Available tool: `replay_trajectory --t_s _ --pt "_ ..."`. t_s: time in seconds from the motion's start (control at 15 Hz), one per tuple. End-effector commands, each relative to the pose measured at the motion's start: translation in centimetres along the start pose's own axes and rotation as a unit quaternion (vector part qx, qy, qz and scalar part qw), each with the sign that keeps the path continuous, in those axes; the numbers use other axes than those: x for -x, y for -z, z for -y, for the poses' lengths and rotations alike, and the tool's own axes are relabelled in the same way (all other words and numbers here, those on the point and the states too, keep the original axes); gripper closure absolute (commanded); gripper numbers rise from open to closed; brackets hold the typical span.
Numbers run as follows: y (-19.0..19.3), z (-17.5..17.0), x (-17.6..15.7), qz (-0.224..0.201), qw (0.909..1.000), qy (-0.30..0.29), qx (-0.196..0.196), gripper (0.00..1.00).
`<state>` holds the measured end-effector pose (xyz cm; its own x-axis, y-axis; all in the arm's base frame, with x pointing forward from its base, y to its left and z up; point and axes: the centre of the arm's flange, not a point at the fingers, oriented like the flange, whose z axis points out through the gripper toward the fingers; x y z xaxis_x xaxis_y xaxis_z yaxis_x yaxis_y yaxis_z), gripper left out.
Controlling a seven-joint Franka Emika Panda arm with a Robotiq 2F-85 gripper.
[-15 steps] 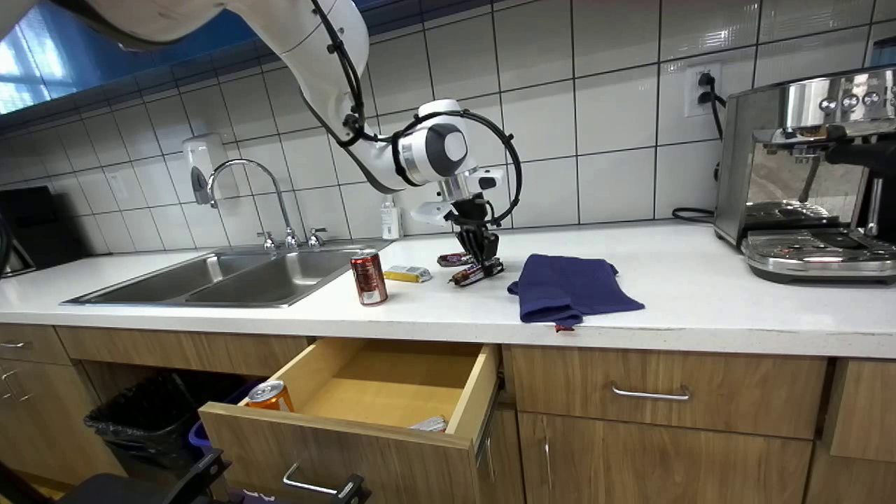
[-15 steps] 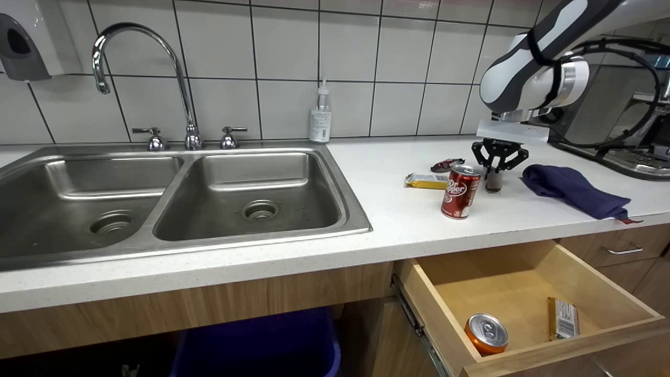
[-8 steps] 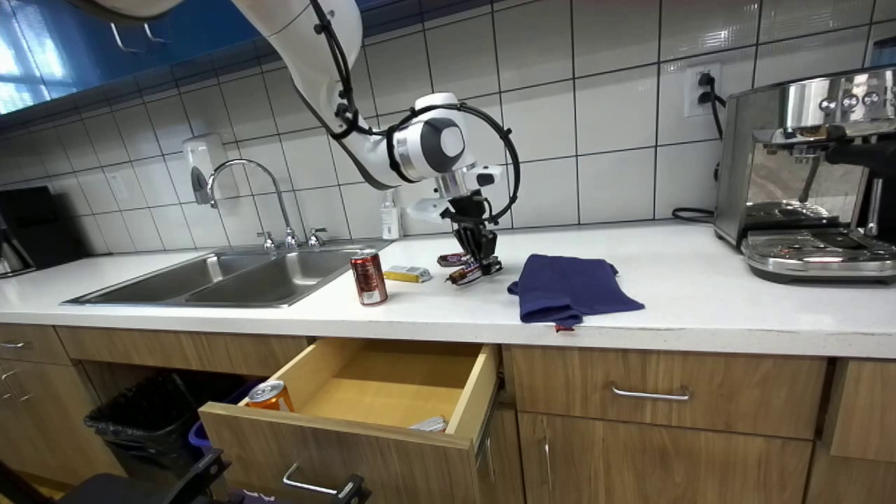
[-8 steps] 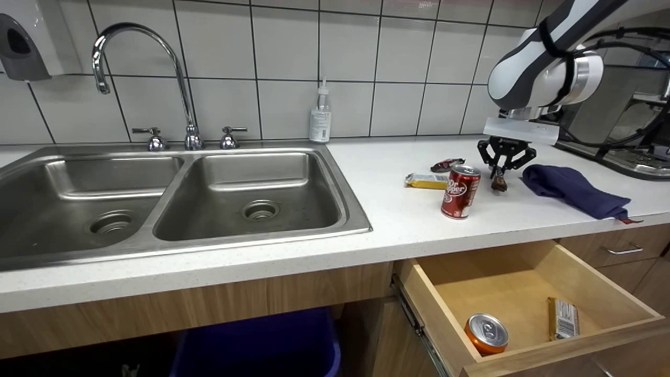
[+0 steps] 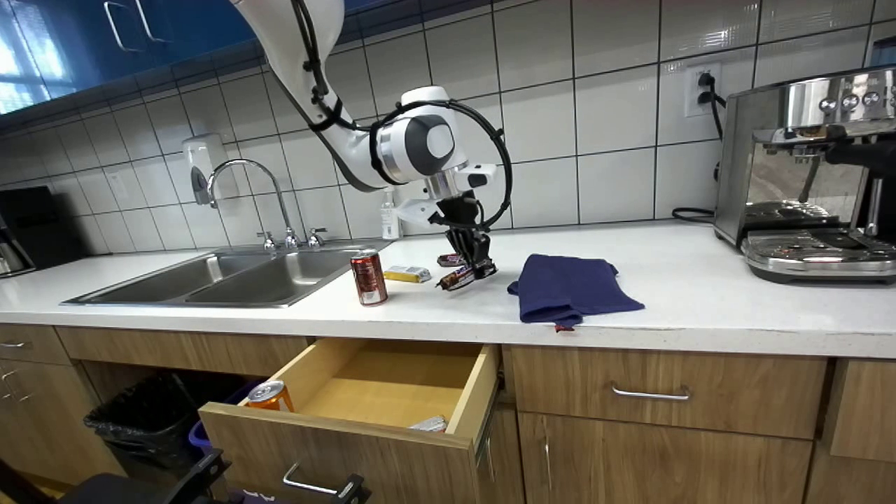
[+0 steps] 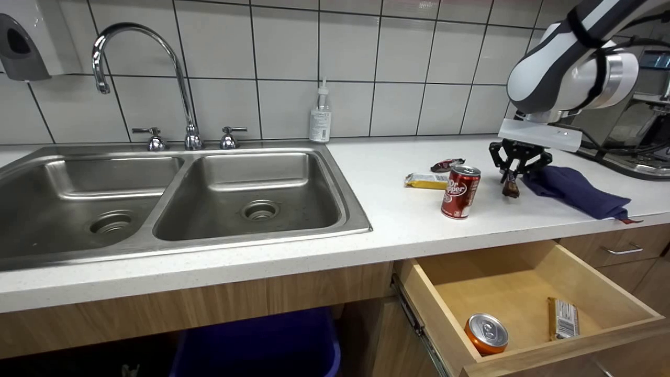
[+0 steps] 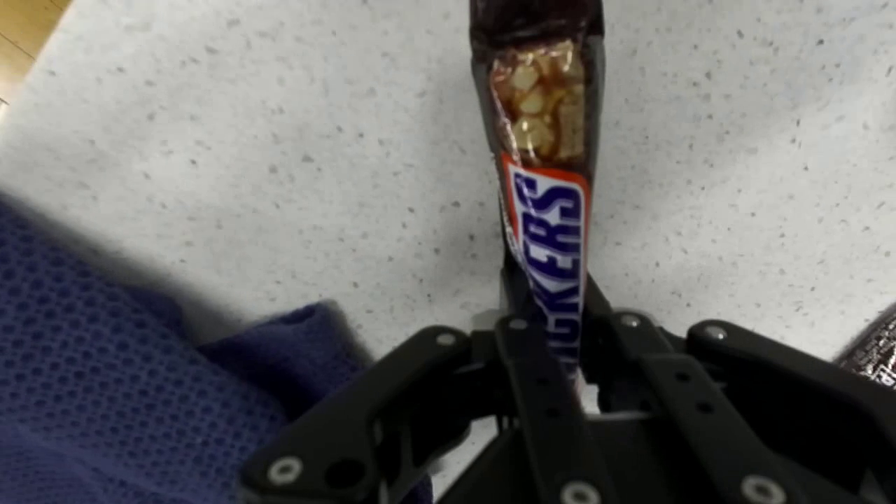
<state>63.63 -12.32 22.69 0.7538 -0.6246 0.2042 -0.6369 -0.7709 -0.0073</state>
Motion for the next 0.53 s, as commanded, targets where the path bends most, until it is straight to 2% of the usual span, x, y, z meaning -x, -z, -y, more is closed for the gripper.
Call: replay_trajectory --t_s 0.0,0.47 --pt "2.9 -1.7 4.1 -0.008 0.9999 0.001 -0.009 0.96" --pt "4.5 -3.7 9.9 -0.007 0.9997 -0.010 -0.021 0.96"
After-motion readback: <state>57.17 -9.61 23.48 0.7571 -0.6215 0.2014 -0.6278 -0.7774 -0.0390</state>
